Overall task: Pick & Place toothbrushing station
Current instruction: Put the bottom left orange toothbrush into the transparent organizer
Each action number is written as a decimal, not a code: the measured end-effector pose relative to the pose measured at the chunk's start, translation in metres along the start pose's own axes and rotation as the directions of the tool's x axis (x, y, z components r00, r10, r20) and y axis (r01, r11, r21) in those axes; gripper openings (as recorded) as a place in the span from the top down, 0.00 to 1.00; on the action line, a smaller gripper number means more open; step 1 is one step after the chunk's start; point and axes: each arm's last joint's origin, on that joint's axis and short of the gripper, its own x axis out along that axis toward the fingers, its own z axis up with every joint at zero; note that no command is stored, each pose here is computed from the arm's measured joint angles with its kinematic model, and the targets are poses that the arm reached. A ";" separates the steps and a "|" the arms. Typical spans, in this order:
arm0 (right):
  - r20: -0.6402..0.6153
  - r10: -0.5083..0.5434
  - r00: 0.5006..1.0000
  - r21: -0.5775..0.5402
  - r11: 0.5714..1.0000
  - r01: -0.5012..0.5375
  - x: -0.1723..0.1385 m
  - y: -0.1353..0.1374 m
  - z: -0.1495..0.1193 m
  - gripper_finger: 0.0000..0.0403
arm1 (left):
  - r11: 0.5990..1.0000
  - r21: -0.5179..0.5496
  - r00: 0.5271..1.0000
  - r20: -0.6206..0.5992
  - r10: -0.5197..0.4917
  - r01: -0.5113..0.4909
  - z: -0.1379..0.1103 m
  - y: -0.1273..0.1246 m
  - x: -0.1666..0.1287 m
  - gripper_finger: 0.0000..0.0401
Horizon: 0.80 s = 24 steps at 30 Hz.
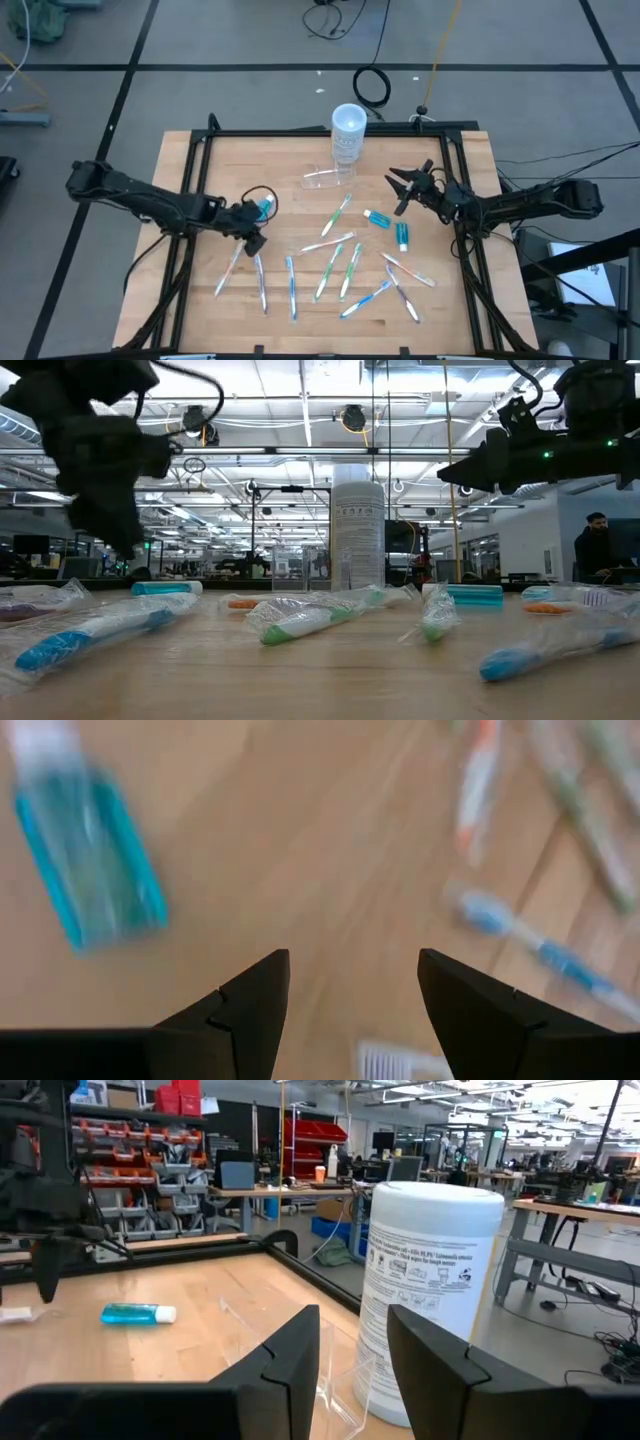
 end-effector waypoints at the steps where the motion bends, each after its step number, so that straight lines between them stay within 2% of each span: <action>1: -0.002 0.000 1.000 -0.001 1.000 0.000 0.000 0.000 0.000 0.72 | 0.999 -0.039 0.999 -0.044 0.012 -0.014 -0.003 0.002 0.001 0.43; 5: -0.011 0.001 1.000 -0.005 1.000 -0.001 0.001 0.000 -0.002 0.72 | 0.977 -0.169 0.982 -0.158 0.106 -0.132 -0.013 0.011 0.002 0.43; 7: -0.016 0.001 1.000 -0.007 1.000 -0.001 0.001 0.001 -0.003 0.72 | 0.956 -0.204 0.967 -0.186 0.172 -0.210 -0.017 0.016 0.000 0.43; 10: -0.022 0.001 1.000 -0.009 1.000 -0.001 0.001 0.001 -0.003 0.72 | 0.917 -0.286 0.951 -0.218 0.220 -0.278 -0.021 0.020 -0.001 0.43; 13: -0.025 0.001 1.000 -0.011 1.000 -0.002 0.001 0.001 -0.004 0.72 | 0.899 -0.329 0.949 -0.224 0.222 -0.288 -0.025 0.020 0.000 0.43; 20: -0.025 0.001 1.000 -0.012 1.000 -0.002 0.002 0.001 -0.004 0.72 | 0.887 -0.359 0.948 -0.237 0.214 -0.290 -0.037 0.011 -0.001 0.43; 24: -0.025 0.001 1.000 -0.011 1.000 -0.002 0.002 0.001 -0.004 0.72 | 0.880 -0.331 0.939 -0.146 0.310 -0.342 -0.044 0.008 0.004 0.43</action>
